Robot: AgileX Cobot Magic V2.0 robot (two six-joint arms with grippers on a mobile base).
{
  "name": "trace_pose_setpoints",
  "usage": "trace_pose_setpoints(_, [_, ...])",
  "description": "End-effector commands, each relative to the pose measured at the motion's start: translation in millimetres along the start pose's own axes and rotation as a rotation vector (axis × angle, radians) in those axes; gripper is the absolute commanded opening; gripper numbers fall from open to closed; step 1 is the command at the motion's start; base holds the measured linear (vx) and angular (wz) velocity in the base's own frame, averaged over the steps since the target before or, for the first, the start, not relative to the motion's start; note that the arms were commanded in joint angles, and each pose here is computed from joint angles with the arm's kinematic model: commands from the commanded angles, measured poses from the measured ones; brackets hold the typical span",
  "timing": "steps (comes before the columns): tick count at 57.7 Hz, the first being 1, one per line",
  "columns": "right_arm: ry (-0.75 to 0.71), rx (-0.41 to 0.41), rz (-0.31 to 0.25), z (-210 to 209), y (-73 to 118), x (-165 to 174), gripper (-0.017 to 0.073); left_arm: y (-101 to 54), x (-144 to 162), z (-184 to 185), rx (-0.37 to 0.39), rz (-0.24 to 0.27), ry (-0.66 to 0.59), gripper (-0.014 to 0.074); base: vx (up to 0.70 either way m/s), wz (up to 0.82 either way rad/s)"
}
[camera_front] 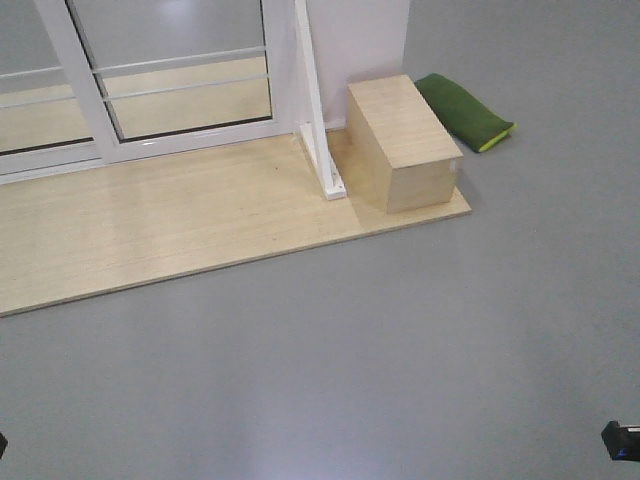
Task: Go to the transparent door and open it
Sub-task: 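Drive up close to the door and stop facing its silver handle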
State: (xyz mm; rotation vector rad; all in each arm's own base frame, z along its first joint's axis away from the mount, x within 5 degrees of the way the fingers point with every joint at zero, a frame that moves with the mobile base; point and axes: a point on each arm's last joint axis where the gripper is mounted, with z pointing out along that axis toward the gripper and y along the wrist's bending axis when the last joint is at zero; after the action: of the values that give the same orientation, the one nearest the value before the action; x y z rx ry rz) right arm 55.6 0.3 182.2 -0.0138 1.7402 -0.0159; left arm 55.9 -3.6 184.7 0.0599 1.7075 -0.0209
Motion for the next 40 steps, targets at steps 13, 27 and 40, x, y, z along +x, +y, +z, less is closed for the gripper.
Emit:
trace_pose_setpoints(13, [-0.095, 0.013, -0.006, -1.0, -0.9, -6.8, -0.0005, 1.0, -5.5, -0.7, -0.012, -0.016, -0.088, 0.0002, 0.63, 0.29])
trace_pose_setpoints(27, [-0.095, 0.013, -0.006, -1.0, -0.9, -6.8, -0.0005, 1.0, -5.5, -0.7, -0.012, -0.016, -0.088, 0.0002, 0.63, 0.27])
trace_pose_setpoints(40, [-0.095, 0.013, -0.006, -1.0, -0.9, -6.8, -0.0005, 1.0, -5.5, -0.7, -0.012, -0.016, -0.088, 0.0002, 0.63, 0.29])
